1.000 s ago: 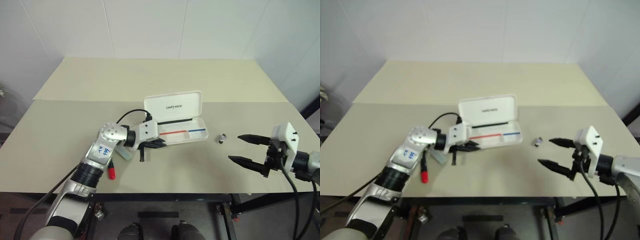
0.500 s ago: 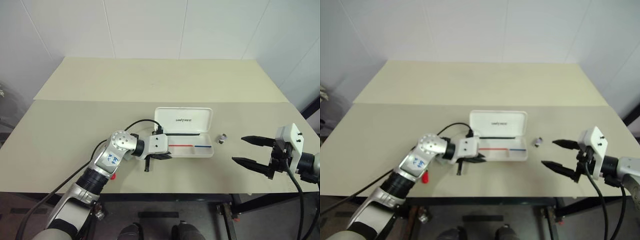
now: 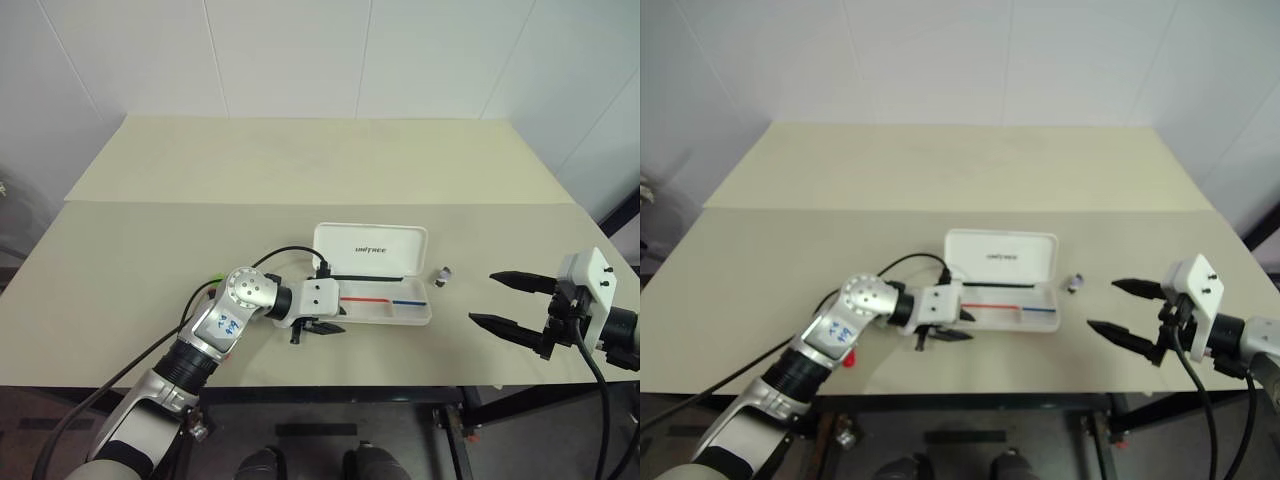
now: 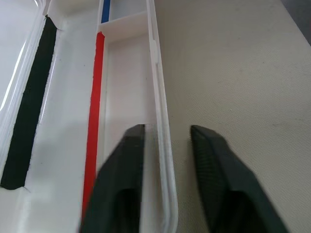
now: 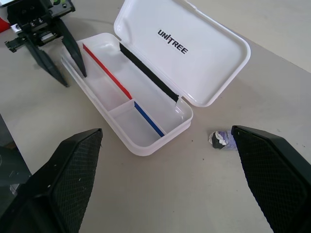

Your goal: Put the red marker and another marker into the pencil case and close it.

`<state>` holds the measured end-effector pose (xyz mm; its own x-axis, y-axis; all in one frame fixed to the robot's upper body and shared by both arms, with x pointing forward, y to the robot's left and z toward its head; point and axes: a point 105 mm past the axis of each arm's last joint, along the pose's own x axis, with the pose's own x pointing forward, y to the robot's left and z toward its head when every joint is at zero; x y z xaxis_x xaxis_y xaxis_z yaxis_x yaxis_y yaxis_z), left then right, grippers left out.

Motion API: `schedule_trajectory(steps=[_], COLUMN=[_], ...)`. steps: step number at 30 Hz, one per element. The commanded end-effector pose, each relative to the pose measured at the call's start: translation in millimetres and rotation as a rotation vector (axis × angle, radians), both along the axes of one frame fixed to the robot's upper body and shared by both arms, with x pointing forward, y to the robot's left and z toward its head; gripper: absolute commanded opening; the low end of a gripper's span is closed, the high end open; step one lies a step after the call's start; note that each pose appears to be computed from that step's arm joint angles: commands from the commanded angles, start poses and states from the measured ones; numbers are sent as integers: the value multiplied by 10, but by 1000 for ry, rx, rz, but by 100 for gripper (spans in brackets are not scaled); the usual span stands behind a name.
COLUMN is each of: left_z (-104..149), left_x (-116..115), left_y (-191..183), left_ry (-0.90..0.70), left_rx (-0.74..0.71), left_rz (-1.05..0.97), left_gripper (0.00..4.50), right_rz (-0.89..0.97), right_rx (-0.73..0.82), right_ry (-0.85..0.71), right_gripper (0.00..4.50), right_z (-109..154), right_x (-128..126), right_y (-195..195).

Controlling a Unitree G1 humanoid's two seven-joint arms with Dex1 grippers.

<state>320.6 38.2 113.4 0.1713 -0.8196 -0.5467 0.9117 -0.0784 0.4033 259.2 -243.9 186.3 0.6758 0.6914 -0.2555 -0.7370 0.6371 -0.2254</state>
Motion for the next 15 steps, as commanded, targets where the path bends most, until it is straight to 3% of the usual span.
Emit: schedule_trajectory(steps=[1, 6, 15], left_z=[115, 159, 484], left_x=[-63, -88, -146], left_y=[-59, -16, 118], left_ry=[-33, -34, -92], left_rx=[-29, -46, -134], left_rz=[-34, -9, 52], left_gripper=[284, 448, 448], right_rz=[10, 16, 66], right_rx=[-4, -5, -4], right_ry=[-55, -53, -38], right_gripper=[450, 450, 450], right_z=[123, 122, 117], right_x=[-15, -7, 98], right_y=[24, 29, 88])
